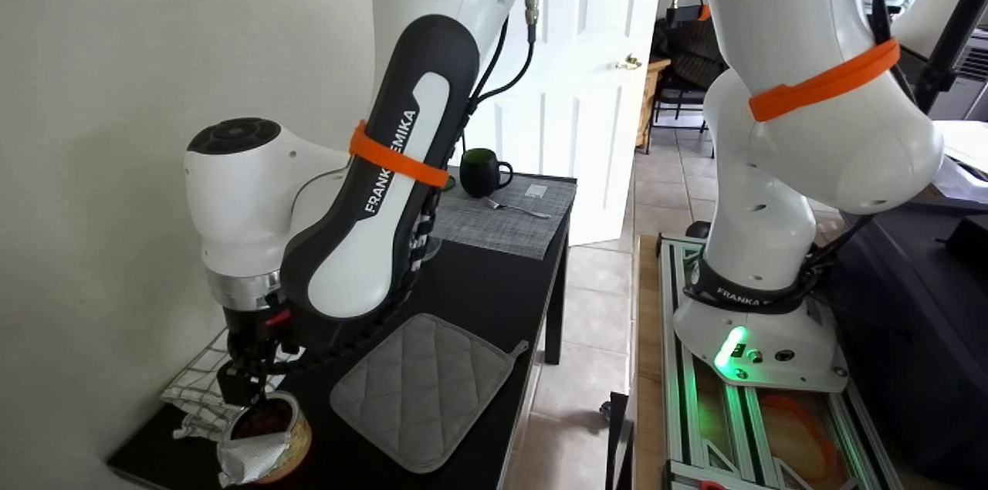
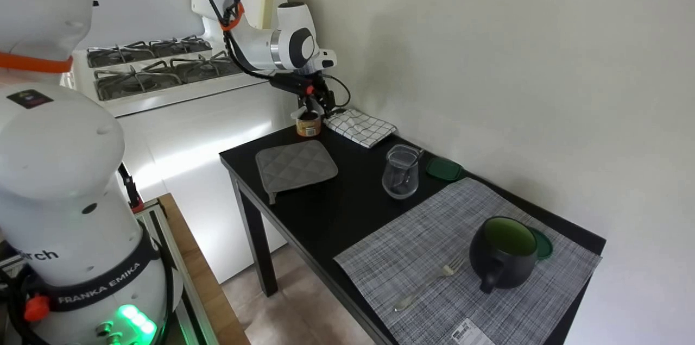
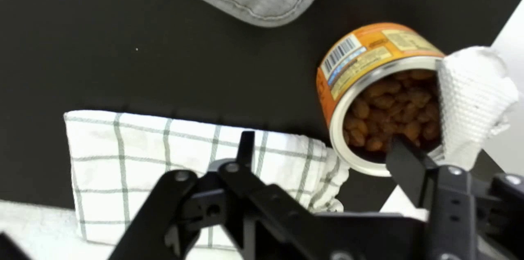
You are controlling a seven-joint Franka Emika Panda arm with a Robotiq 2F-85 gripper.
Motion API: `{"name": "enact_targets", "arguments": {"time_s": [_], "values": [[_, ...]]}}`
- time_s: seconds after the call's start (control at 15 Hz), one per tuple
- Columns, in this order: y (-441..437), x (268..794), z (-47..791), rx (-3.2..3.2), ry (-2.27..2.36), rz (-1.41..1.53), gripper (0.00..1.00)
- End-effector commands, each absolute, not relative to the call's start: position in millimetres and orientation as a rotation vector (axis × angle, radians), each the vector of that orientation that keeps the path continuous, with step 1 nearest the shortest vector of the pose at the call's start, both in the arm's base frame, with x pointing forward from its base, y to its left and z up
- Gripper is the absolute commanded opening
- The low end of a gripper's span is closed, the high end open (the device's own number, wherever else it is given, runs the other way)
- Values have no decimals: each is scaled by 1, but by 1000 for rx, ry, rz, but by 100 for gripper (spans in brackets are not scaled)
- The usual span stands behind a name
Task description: Move the tin to the left side of the mat
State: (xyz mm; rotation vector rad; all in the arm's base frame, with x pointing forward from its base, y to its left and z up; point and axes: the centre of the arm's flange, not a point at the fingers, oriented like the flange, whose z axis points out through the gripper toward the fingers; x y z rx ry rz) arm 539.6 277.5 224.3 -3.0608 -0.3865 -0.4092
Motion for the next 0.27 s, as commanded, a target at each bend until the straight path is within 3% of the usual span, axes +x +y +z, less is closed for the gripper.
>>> {"name": "enact_targets", "arguments": {"time_s": [0.0,0.2], "values": [[278,507,250,-3039,-419,-505,100],[282,524,248,-3041,-466,-494,100]]}}
